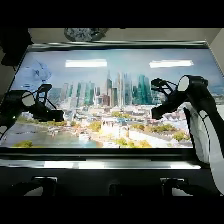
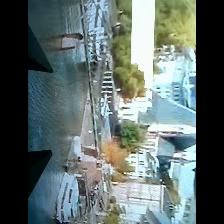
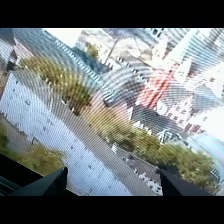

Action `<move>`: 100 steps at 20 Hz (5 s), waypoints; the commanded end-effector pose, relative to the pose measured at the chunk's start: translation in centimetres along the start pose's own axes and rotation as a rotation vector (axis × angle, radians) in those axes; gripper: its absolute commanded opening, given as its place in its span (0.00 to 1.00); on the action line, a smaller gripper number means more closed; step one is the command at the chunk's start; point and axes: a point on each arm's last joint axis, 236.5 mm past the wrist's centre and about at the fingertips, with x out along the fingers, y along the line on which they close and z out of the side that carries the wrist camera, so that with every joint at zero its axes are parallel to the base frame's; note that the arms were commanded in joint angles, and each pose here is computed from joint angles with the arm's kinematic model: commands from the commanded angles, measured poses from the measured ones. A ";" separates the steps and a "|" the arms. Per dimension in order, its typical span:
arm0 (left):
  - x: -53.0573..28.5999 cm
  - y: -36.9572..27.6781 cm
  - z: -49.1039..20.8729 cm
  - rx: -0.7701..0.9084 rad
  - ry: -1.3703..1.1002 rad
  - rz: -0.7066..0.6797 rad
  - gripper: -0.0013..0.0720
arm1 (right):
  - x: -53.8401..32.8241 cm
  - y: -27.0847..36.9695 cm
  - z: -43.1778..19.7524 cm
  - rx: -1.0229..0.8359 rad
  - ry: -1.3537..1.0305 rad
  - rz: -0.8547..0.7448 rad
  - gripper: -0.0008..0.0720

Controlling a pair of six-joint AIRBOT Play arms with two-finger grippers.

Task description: Fold the shirts.

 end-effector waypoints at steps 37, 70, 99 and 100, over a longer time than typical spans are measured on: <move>8.1 28.1 22.7 -1.026 -0.589 -0.409 1.00 | -0.4 1.2 4.2 0.116 -0.175 0.062 0.93; -18.4 18.1 27.4 -0.490 -1.070 -0.458 0.05 | -0.2 2.5 2.0 0.084 -0.080 0.107 0.96; -12.9 -9.7 10.3 0.121 -0.491 -0.288 0.98 | -14.8 8.9 -4.3 -0.169 -0.323 0.009 0.96; -12.4 -5.6 10.7 0.014 -0.470 -0.258 0.98 | -13.1 9.0 -4.4 -0.156 -0.302 0.039 0.96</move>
